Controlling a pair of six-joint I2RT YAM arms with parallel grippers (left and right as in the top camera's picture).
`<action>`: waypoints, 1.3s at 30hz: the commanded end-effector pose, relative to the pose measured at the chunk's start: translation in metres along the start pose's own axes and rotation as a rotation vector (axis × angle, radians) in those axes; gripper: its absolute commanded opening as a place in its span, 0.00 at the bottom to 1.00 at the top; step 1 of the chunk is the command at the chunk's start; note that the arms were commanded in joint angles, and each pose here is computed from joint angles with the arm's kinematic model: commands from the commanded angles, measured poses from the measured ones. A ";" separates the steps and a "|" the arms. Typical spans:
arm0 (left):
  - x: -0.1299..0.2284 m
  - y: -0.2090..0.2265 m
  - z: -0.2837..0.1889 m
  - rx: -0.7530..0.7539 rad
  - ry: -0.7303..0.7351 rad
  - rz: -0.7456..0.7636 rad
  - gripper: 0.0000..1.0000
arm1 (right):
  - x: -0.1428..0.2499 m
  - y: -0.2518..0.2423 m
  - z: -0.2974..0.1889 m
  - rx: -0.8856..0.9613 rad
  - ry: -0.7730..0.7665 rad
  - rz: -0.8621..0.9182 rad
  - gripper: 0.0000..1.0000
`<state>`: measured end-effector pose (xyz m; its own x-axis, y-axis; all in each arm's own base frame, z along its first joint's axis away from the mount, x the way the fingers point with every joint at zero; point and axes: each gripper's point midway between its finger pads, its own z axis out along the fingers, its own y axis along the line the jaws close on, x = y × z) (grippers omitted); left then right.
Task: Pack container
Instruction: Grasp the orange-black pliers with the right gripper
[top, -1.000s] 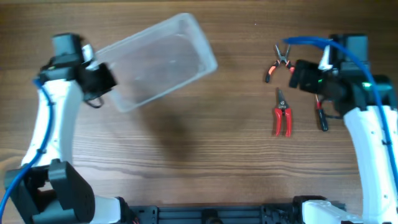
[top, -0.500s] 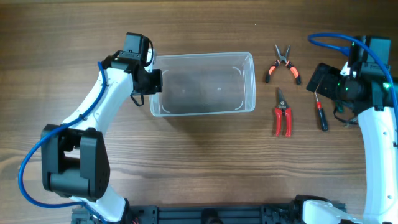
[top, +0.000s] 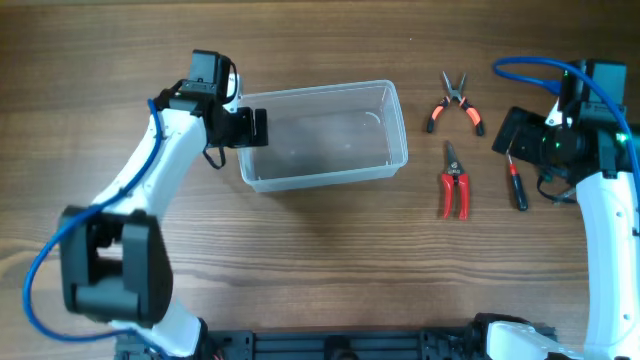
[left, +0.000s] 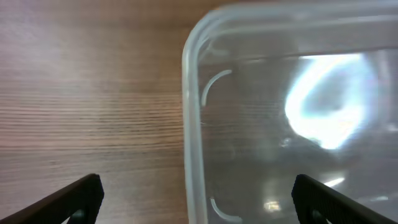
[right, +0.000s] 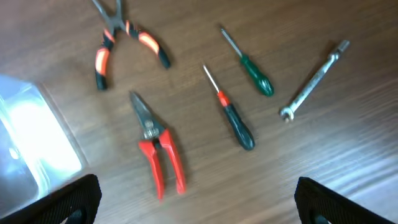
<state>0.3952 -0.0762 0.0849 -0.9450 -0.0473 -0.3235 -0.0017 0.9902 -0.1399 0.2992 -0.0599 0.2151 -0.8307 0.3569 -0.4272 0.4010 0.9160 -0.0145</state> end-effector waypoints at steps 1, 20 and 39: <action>-0.052 -0.014 -0.107 0.054 -0.293 0.029 1.00 | -0.018 0.006 -0.031 -0.054 -0.059 -0.069 1.00; -0.031 0.104 -0.161 -0.084 -0.330 -0.326 1.00 | -0.050 0.057 0.121 -0.167 0.221 -0.587 1.00; -0.025 0.104 -0.159 -0.087 -0.301 -0.331 1.00 | -0.015 0.059 0.268 -0.183 0.381 -0.582 1.00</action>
<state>0.3669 0.0479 0.2283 -0.7551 -0.3710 -0.5405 -0.3148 0.9284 -0.1974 0.4430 -0.0577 -0.0023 -0.9789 -0.1881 -0.0802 -0.1881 0.9821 -0.0080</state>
